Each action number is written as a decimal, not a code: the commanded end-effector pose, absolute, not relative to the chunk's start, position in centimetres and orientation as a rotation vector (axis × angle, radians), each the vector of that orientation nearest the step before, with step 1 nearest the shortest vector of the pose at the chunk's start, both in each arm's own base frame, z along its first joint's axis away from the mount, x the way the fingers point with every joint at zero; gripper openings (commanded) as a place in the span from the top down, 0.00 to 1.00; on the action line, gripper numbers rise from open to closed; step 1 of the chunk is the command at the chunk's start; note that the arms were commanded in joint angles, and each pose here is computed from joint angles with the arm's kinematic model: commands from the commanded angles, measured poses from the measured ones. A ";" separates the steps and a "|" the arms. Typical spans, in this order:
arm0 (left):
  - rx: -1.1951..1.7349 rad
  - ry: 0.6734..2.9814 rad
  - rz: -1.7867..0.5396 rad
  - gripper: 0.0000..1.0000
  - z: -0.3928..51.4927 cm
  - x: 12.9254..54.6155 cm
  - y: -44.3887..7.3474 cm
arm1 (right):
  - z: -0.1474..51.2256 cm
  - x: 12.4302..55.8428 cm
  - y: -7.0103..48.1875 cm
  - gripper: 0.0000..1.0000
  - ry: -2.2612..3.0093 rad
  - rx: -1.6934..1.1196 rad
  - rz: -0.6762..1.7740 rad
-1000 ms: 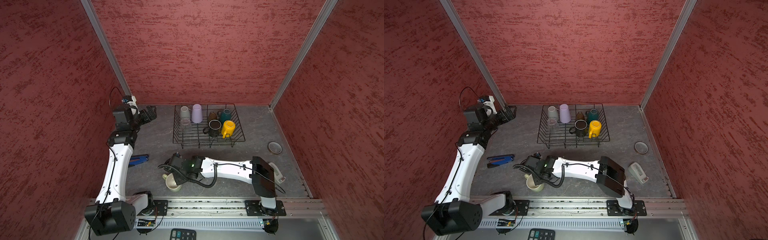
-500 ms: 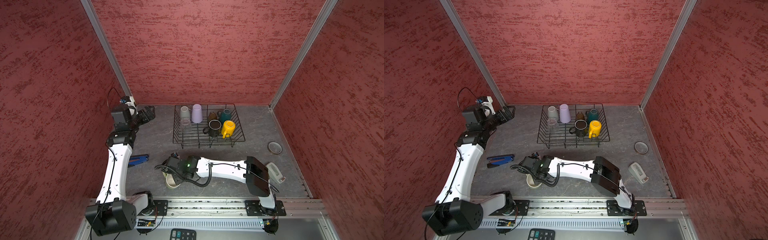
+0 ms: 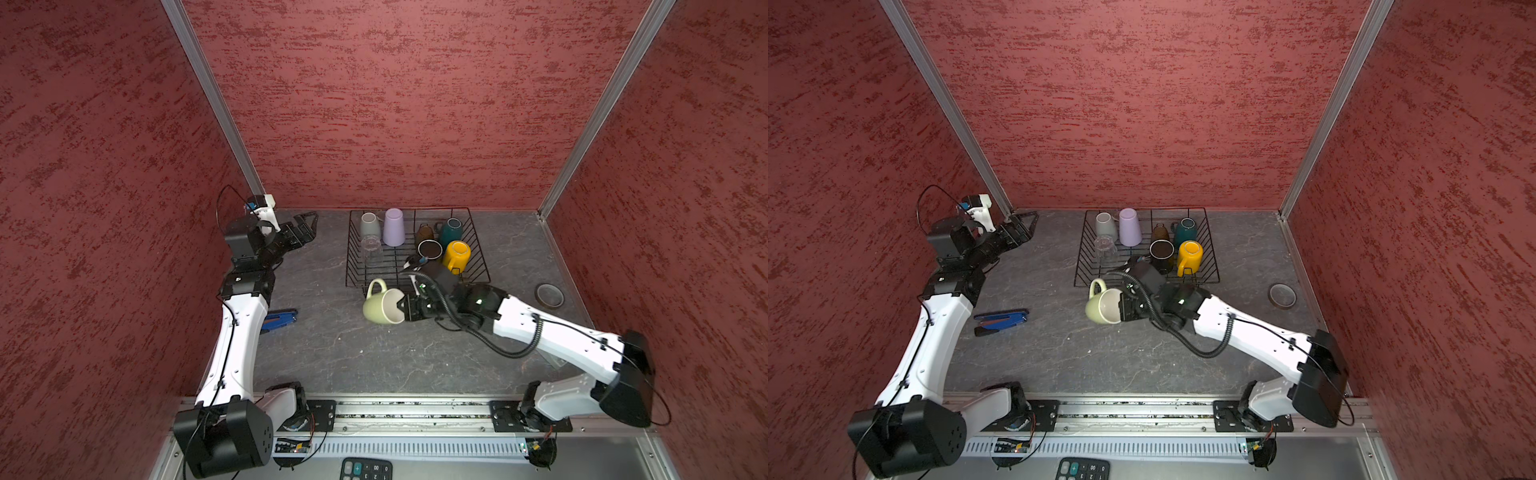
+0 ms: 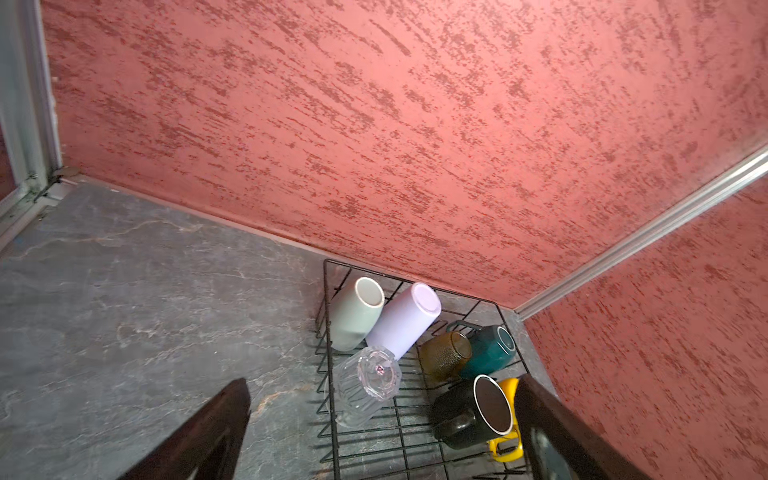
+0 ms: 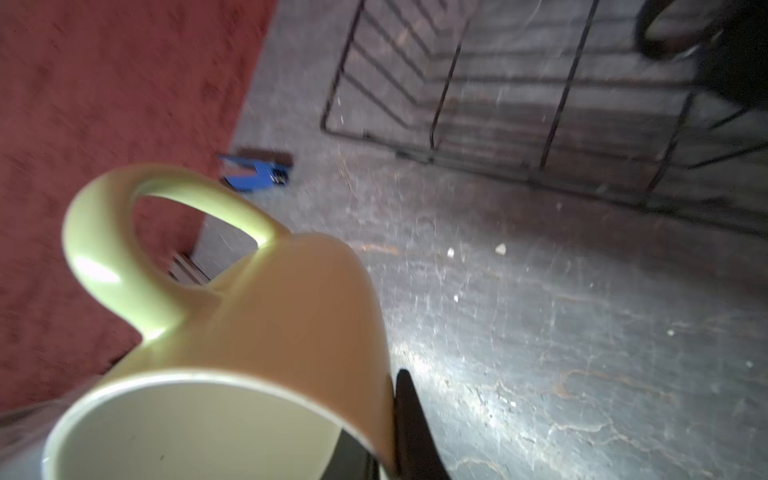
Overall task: Load the cups into the dish rack
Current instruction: 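Carry the pale green mug toward the left gripper while the left reaches over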
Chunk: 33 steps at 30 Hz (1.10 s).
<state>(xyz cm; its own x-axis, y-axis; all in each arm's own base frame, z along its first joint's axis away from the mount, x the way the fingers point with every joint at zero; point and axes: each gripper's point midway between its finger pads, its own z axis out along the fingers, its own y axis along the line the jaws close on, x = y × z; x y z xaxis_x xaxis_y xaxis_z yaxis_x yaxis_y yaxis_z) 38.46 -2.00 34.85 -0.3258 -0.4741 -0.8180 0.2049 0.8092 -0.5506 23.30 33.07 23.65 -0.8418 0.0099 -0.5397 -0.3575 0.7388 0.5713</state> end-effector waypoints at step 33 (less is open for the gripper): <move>0.901 1.373 -1.379 0.00 35.5 24.8 -23.6 | 38.0 27.0 27.6 1.00 1.730 -0.423 1.567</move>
<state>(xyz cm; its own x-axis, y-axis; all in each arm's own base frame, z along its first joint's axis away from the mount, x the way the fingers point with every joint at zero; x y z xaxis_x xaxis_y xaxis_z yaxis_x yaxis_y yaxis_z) 25.39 -23.41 34.61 -0.3296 -0.1282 -0.9354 0.9322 0.1129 -0.3439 28.97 27.51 32.27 -0.7735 0.2244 -0.5928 -0.5140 0.3252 0.7938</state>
